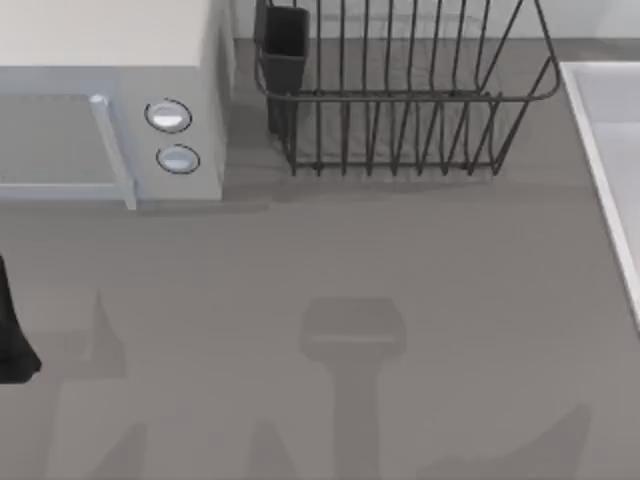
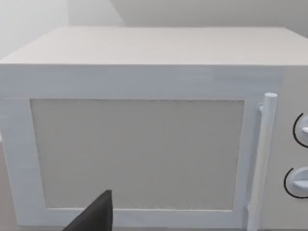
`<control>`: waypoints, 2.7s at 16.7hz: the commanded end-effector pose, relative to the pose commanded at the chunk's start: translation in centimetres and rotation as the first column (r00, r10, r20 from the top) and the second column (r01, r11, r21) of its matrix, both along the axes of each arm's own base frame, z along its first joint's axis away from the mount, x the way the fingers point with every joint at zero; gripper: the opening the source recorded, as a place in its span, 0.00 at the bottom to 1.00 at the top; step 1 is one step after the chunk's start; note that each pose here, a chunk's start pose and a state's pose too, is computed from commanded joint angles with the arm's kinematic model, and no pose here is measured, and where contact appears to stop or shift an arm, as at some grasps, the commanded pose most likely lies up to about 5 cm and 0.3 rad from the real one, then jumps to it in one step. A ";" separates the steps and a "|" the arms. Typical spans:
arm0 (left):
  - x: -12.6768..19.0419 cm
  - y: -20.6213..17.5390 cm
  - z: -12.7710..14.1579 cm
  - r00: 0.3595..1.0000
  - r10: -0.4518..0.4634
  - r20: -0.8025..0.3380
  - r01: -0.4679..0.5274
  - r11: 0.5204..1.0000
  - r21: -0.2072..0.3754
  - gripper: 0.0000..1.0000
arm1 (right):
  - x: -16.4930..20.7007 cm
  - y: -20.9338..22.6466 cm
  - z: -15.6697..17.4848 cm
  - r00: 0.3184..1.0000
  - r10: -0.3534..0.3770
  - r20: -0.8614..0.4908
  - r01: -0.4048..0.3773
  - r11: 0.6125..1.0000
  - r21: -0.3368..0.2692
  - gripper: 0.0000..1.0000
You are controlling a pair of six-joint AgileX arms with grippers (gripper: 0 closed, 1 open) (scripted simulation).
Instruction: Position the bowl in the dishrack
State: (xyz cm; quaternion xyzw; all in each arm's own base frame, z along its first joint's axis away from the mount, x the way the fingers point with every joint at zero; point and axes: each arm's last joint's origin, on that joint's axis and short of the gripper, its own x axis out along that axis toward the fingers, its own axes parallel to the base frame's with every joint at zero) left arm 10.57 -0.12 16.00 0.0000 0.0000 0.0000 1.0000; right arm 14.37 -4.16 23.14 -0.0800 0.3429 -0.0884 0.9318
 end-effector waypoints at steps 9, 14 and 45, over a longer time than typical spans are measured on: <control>0.0 0.0 0.0 1.000 0.000 0.000 0.000 1.000 0.000 1.00 | 7.8 -9.3 -0.3 0.715 0.065 -0.696 0.084 0.980 0.178 1.00; 0.0 0.0 0.0 1.000 0.000 0.000 0.000 1.000 0.000 1.00 | 9.0 -11.8 -0.2 0.654 0.103 -0.749 0.098 0.971 0.219 1.00; 0.0 0.0 0.0 1.000 0.000 0.000 0.000 1.000 0.000 1.00 | 9.0 -11.8 -10.2 0.654 0.103 -0.749 0.098 0.971 0.219 0.17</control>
